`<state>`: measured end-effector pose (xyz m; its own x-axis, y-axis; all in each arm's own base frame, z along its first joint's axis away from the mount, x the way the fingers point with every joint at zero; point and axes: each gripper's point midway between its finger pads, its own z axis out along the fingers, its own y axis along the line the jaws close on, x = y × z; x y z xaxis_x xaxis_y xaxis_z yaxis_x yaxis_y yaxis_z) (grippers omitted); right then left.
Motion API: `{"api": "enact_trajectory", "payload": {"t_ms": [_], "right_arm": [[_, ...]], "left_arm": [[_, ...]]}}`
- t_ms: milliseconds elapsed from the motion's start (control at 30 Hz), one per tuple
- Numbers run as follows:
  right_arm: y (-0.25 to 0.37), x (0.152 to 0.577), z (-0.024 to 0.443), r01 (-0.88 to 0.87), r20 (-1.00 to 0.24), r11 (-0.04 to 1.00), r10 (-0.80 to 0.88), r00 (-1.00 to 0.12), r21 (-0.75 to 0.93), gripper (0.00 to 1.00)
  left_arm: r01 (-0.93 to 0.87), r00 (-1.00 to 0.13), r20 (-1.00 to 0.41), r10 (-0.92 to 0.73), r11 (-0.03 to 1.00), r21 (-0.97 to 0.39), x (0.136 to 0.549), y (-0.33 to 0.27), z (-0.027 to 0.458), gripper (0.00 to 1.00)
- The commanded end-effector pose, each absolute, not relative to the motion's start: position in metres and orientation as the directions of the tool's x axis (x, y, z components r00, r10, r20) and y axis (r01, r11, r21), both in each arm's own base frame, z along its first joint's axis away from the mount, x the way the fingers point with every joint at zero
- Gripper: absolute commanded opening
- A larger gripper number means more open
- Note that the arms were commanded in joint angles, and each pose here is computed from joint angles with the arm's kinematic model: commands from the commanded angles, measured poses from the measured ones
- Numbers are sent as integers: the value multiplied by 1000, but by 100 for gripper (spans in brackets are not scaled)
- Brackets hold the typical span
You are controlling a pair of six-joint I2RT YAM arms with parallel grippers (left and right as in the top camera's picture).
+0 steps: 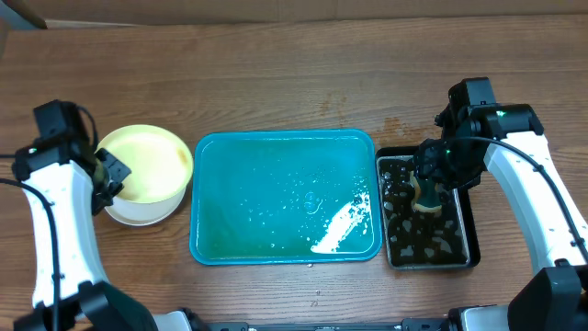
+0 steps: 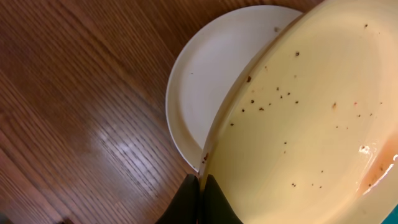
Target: Clean dirty plates on tray and stack at the side
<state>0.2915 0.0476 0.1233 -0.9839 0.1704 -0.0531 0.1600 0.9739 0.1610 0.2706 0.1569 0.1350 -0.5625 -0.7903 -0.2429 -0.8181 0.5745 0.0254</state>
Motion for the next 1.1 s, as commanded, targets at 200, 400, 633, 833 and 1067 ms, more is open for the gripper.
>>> {"api": "enact_trajectory", "payload": {"t_ms": [200,400,633,833,1067], "right_arm": [[48,297,132,146,-92,974,164,-982,170,54],[48,299,133,145,-99,974,164,-981,172,55],[57,309,136,128,-132,965,161,-978,229,62],[74,332,145,50,-223,946,127,-966,320,83],[49,303,134,155,-114,971,178,-977,181,100]], "left_arm": [[-843,-534,-164,-829,537,28,263,172,113,36],[-817,-559,-133,-818,571,-83,274,155,119,73],[-635,-685,-229,-691,721,-277,298,108,163,74],[-321,-858,-339,-386,918,-234,298,50,190,100],[-365,-921,-79,-382,916,-166,237,23,173,100]]}}
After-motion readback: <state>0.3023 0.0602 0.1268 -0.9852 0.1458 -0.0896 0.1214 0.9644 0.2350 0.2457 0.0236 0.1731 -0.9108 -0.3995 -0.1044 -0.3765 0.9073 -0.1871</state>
